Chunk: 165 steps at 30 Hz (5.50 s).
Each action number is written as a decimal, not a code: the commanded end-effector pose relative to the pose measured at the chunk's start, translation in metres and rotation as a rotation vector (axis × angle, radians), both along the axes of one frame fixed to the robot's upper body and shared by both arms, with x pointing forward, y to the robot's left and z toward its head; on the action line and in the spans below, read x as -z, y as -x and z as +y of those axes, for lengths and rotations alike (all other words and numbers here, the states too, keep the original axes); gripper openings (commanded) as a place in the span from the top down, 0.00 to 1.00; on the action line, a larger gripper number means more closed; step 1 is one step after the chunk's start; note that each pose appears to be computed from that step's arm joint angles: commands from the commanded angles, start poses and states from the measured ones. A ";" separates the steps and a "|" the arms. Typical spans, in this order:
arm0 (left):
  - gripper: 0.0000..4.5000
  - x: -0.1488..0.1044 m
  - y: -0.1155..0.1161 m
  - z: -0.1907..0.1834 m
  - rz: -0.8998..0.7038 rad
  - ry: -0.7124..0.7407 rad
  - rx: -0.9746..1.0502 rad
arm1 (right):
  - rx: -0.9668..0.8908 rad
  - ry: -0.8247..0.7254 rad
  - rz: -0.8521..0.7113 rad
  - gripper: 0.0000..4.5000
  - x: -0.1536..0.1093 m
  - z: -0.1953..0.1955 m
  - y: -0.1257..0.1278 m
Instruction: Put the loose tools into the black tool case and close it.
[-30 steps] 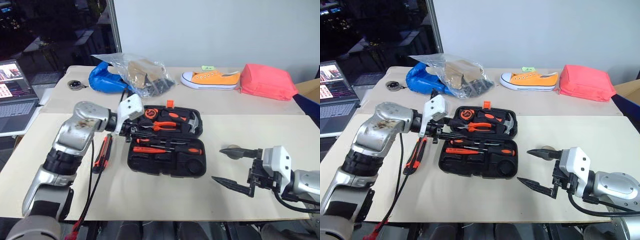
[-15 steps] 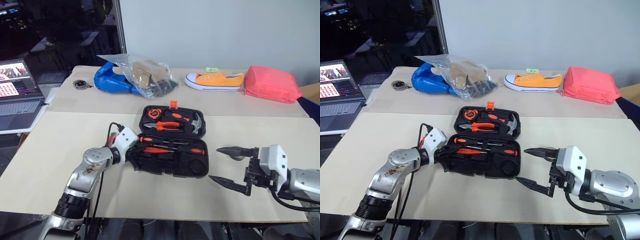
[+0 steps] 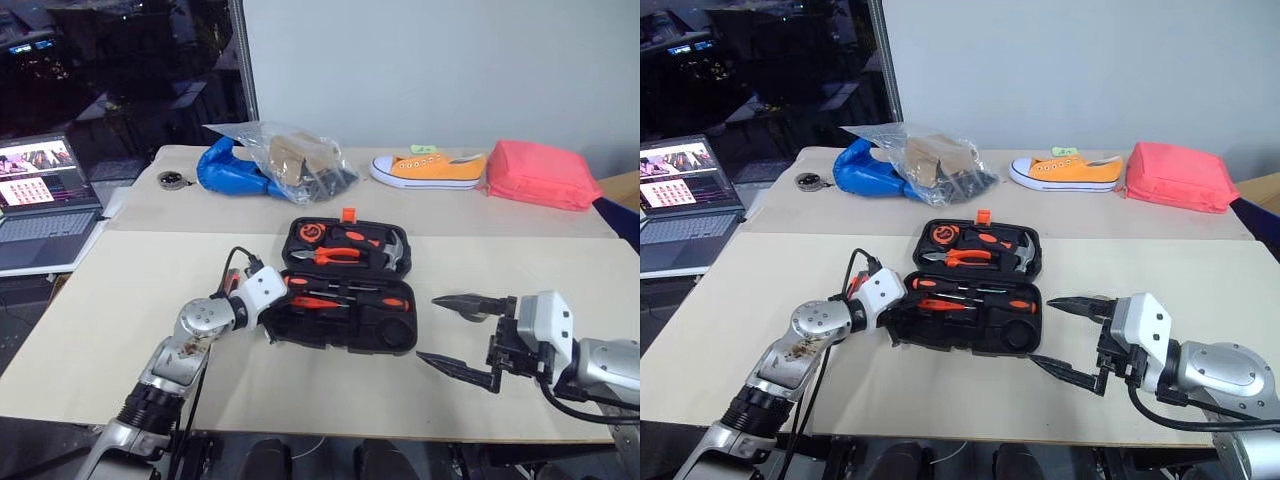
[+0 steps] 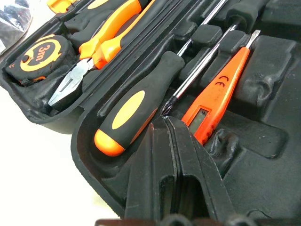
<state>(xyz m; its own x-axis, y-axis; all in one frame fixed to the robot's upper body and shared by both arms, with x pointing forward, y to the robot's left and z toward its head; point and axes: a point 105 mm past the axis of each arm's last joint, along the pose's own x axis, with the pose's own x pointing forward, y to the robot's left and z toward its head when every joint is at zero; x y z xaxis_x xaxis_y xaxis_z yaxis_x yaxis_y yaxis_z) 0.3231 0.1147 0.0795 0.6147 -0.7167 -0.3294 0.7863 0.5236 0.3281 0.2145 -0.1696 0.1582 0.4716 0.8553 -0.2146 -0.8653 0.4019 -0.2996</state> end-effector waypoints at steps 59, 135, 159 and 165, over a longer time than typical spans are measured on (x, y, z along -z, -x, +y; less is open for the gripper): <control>0.64 -0.045 0.026 -0.043 0.181 -0.313 0.620 | -0.008 0.034 0.033 0.00 -0.008 -0.029 0.018; 0.98 -0.023 0.039 0.009 0.260 0.225 0.027 | -0.062 -0.019 0.026 0.00 -0.004 -0.006 0.010; 0.98 -0.048 0.035 -0.036 0.184 0.207 0.288 | -0.056 -0.018 0.025 0.00 -0.003 -0.005 0.010; 0.98 -0.019 0.034 -0.050 0.254 0.117 0.331 | -0.061 -0.023 0.023 0.00 -0.002 -0.002 0.009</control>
<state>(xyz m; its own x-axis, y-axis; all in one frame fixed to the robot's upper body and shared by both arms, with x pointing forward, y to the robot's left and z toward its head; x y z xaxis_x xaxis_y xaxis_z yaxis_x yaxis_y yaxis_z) 0.2866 0.0653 0.0966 0.2614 -0.9052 -0.3351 0.9626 0.2703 0.0208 0.2053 -0.1748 0.1523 0.4143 0.8818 -0.2254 -0.9024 0.3657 -0.2280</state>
